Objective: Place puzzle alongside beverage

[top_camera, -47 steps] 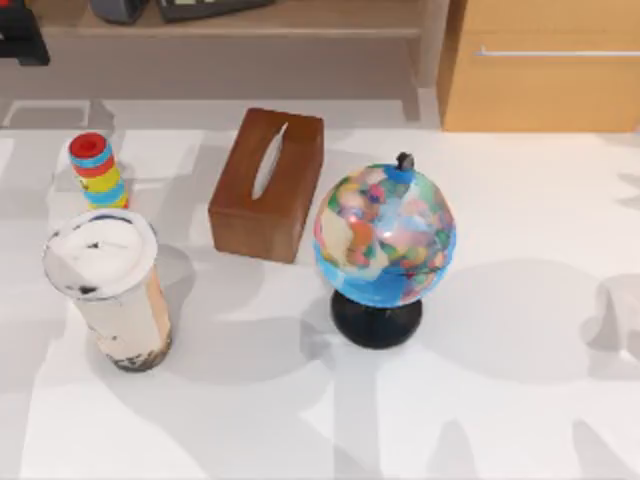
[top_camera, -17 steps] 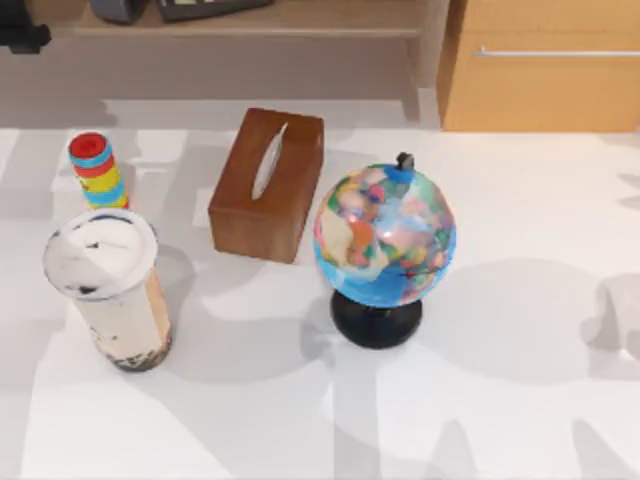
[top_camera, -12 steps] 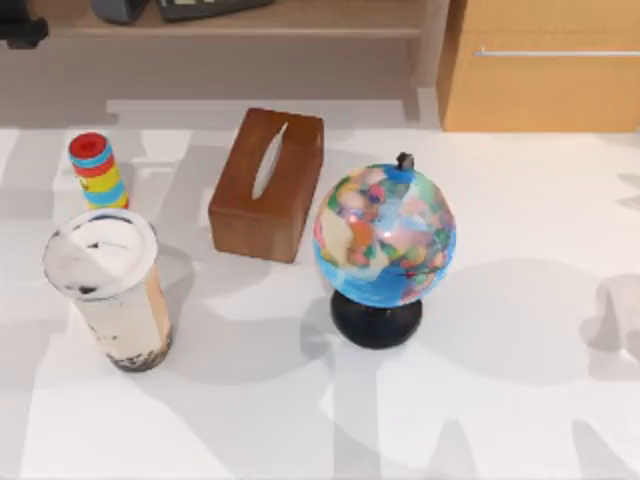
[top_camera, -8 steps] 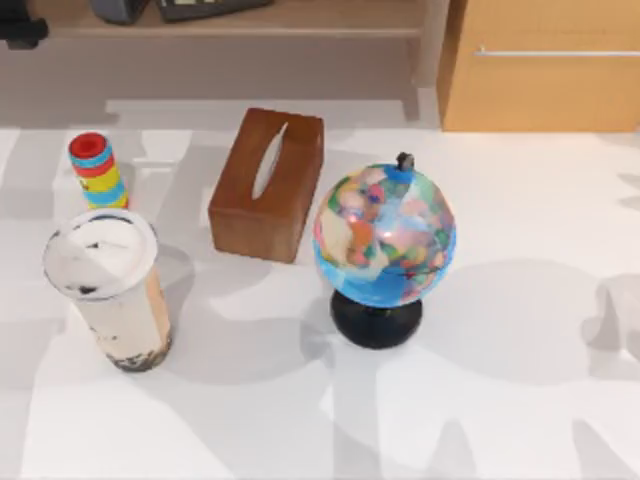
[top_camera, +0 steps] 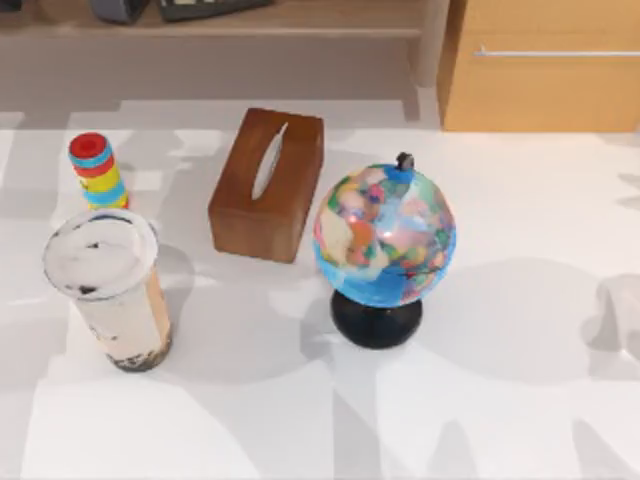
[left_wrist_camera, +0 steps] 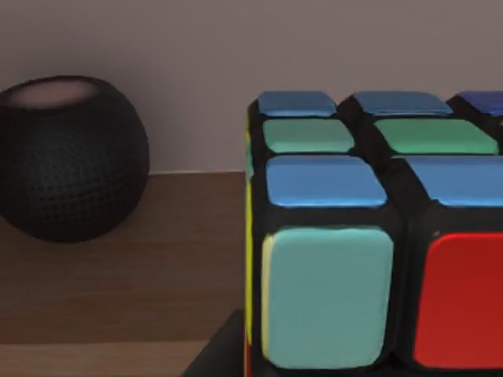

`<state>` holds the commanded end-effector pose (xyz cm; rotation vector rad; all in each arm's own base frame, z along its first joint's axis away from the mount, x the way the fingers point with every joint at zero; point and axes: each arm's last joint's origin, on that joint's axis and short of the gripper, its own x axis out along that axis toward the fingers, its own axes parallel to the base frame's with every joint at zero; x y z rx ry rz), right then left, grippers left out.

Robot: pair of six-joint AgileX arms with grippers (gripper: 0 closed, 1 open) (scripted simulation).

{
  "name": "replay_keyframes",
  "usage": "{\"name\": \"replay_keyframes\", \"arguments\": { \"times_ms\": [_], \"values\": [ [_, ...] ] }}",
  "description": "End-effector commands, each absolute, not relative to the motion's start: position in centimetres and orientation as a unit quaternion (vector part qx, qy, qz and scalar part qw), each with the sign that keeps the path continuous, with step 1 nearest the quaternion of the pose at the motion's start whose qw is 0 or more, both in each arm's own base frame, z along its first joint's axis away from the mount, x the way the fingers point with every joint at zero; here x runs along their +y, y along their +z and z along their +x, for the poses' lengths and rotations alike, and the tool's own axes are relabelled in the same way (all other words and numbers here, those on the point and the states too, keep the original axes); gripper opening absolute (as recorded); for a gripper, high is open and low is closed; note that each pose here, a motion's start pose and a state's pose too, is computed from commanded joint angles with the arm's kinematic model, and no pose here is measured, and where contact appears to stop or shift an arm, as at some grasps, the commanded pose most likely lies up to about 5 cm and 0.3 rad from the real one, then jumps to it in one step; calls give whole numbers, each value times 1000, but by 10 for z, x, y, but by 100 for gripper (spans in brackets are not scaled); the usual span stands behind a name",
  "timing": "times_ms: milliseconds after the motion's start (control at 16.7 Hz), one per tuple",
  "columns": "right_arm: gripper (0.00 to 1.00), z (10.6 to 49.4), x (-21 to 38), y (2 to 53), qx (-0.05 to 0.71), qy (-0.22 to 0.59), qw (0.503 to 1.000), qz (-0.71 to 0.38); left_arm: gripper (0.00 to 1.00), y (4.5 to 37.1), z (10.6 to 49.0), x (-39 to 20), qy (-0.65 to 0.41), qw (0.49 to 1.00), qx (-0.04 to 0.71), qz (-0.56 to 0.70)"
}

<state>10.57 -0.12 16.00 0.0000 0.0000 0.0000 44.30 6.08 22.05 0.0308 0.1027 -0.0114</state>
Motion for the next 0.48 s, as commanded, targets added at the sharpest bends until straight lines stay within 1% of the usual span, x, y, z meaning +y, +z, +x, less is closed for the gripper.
{"name": "replay_keyframes", "arguments": {
  "times_ms": [240, 480],
  "values": [
    [100, 106, -1, 160, 0, 0, 1000, 0, 0, 253, 432, 65, -1, 991, 130, 22],
    [100, 106, -1, 160, 0, 0, 1000, 0, 0, 268, 410, 66, 3, 970, 244, 22]
  ]
}}
